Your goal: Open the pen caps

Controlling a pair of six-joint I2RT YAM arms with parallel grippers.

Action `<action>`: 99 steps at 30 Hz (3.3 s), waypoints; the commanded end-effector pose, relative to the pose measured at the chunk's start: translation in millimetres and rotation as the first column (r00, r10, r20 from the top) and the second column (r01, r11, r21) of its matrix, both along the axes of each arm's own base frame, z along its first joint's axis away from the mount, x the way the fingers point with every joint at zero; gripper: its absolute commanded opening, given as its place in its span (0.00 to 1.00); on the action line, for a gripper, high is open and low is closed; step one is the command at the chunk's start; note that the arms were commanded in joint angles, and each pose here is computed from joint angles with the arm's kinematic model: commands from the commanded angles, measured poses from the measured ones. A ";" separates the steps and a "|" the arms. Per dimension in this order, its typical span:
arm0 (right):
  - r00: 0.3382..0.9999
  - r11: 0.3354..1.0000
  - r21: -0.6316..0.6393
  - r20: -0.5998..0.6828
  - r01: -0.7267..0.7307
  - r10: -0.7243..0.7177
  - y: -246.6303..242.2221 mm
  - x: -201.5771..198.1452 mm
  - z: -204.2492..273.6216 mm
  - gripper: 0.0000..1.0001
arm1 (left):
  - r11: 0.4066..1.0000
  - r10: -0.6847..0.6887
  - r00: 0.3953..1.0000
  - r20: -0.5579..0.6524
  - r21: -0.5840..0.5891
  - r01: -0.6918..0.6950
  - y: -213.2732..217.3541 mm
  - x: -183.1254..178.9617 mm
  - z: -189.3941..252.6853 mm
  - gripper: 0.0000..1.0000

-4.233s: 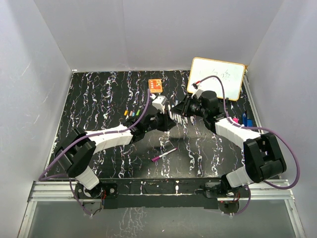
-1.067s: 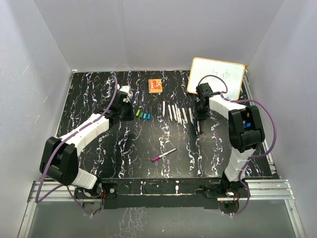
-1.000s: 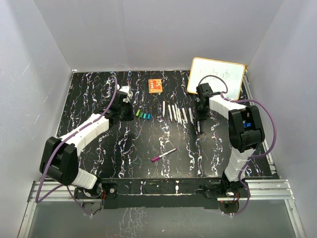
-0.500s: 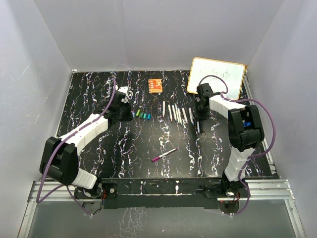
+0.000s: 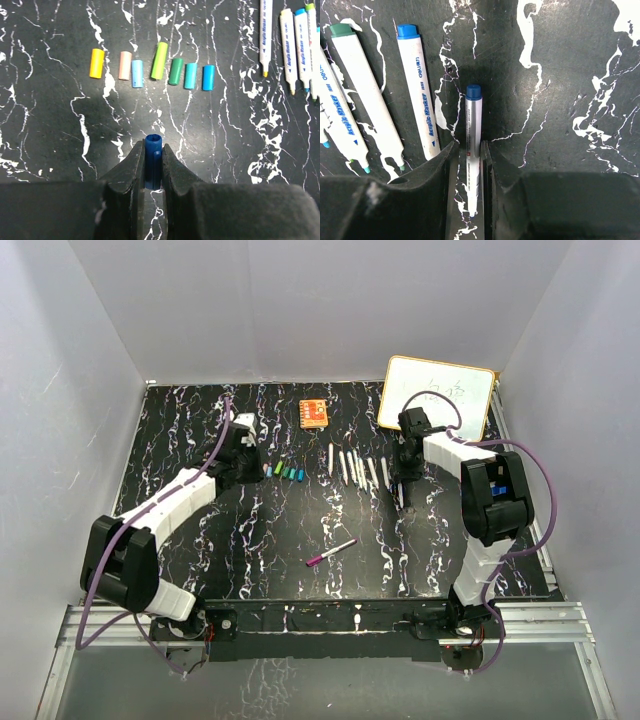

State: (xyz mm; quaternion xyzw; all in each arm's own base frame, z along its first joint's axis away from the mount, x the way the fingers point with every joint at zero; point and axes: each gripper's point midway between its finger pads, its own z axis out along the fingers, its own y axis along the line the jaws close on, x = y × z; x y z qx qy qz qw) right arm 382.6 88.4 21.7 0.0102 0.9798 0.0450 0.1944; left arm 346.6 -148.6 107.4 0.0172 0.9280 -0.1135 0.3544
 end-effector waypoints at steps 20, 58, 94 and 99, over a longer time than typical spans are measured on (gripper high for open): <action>0.940 0.994 0.107 0.337 0.024 -0.059 1.9 26.8 110.7 0.25 | 0.970 0.148 0.988 -0.043 0.200 -0.137 57.9 51.4 -40.0 0.00; 0.907 0.929 0.282 0.408 -0.238 0.108 69.7 -12.4 131.4 0.28 | 0.967 0.135 0.982 -0.131 0.235 -0.101 74.5 77.8 -86.0 0.21; 0.842 0.922 0.330 0.540 -0.204 -0.007 66.1 -20.3 172.5 0.61 | 0.969 -0.059 0.930 0.363 -0.203 0.140 9.3 7.0 125.9 0.99; 0.786 0.918 0.343 0.615 -0.199 -0.059 60.6 -22.9 202.7 0.96 | 0.944 -0.223 0.908 0.354 -0.155 0.292 -26.0 -41.6 121.5 0.98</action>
